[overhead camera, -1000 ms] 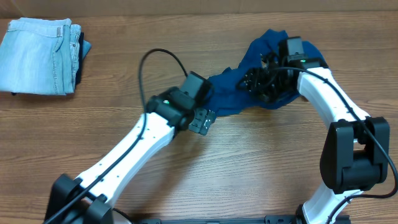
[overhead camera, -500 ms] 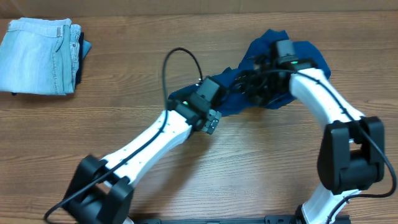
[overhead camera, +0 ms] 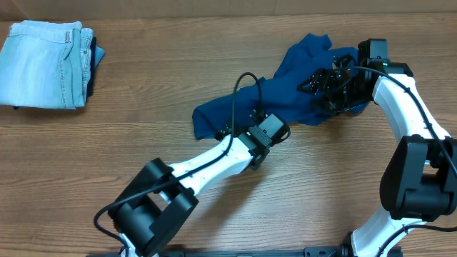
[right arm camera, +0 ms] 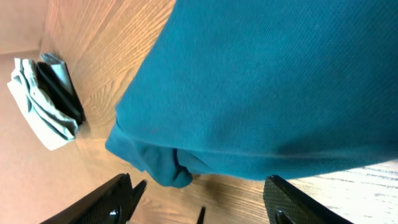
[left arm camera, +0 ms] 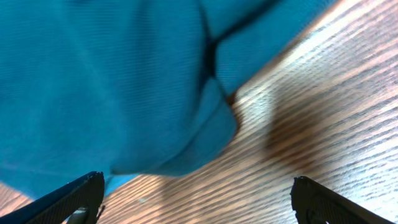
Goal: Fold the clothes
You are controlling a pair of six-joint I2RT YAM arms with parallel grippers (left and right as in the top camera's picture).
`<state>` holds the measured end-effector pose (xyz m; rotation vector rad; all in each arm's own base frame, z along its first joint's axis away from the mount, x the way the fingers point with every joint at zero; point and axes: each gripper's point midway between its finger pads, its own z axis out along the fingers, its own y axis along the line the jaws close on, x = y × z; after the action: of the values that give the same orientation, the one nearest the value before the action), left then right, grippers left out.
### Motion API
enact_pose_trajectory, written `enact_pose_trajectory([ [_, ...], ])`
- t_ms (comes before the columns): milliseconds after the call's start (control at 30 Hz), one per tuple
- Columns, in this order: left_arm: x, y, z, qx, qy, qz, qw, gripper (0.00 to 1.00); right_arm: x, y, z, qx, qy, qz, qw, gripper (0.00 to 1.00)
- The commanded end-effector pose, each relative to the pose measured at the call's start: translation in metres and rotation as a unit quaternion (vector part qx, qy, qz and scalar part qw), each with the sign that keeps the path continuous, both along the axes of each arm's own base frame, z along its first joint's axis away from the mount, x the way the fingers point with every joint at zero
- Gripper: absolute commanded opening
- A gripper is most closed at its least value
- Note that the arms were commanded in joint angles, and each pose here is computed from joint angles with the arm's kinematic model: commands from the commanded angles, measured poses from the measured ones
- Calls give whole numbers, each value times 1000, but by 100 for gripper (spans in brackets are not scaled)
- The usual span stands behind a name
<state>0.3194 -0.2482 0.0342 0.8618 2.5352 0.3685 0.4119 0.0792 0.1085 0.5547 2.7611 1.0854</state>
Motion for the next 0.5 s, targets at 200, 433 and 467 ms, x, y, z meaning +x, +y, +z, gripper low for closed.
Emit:
enact_pose_trajectory([
  [200, 23, 1, -11, 47, -62, 14, 997, 96, 2, 3, 19, 4, -29, 17, 999, 72],
  [433, 40, -6, 0, 33, -112, 25, 993, 85, 0, 3, 18, 3, -28, 20, 999, 72],
  [467, 43, -6, 3, 34, -121, 26, 992, 84, 0, 3, 18, 3, -28, 20, 999, 72],
])
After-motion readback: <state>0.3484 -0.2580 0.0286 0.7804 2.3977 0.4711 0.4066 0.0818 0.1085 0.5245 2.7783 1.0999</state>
